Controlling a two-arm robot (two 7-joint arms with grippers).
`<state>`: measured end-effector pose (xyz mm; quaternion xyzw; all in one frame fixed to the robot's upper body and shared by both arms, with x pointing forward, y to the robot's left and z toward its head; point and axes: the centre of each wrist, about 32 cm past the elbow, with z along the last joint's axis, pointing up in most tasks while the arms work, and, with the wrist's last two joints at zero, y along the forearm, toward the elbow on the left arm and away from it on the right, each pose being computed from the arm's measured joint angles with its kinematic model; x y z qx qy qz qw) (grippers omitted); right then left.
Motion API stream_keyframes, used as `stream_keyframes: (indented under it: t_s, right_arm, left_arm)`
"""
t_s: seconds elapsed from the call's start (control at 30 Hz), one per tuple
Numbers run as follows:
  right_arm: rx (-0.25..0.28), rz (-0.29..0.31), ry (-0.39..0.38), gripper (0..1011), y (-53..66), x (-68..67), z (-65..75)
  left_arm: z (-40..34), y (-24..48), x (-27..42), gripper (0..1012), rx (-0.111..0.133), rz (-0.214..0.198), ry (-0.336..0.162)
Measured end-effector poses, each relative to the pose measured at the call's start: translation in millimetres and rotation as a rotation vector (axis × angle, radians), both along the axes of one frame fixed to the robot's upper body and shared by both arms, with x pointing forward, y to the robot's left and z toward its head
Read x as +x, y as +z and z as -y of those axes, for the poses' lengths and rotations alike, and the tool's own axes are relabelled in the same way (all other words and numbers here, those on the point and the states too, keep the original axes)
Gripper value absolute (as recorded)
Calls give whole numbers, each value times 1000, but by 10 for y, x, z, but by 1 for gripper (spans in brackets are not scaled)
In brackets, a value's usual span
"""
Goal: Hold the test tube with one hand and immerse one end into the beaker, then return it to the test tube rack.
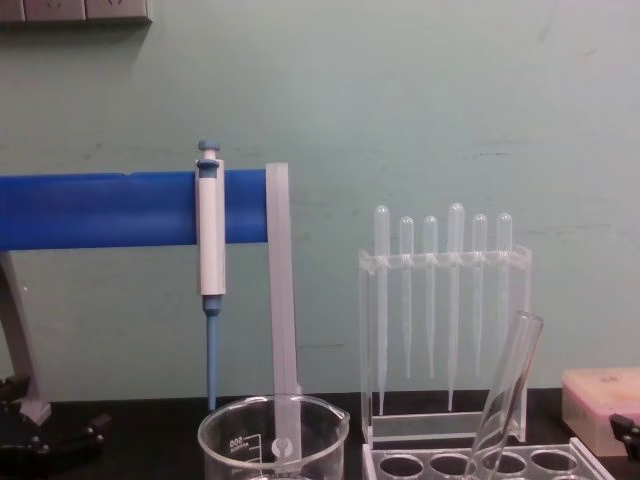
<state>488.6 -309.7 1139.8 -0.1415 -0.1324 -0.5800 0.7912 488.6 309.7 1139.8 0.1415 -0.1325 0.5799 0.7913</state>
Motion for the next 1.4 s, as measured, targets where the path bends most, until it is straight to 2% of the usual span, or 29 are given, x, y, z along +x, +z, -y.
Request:
stream_keyframes:
  t_s: [1.13, 1.33, 1.4]
  right_arm:
    - [0, 2, 1, 1003, 8, -14, 7]
    - [-3, 22, -4, 1003, 42, -239, 116]
    - [5, 31, -4, 1003, 62, -366, 158]
  left_arm:
    - [0, 0, 0, 1000, 0, 0, 0]
    - [0, 0, 0, 1000, 0, 0, 0]
    - [0, 0, 0, 1000, 0, 0, 0]
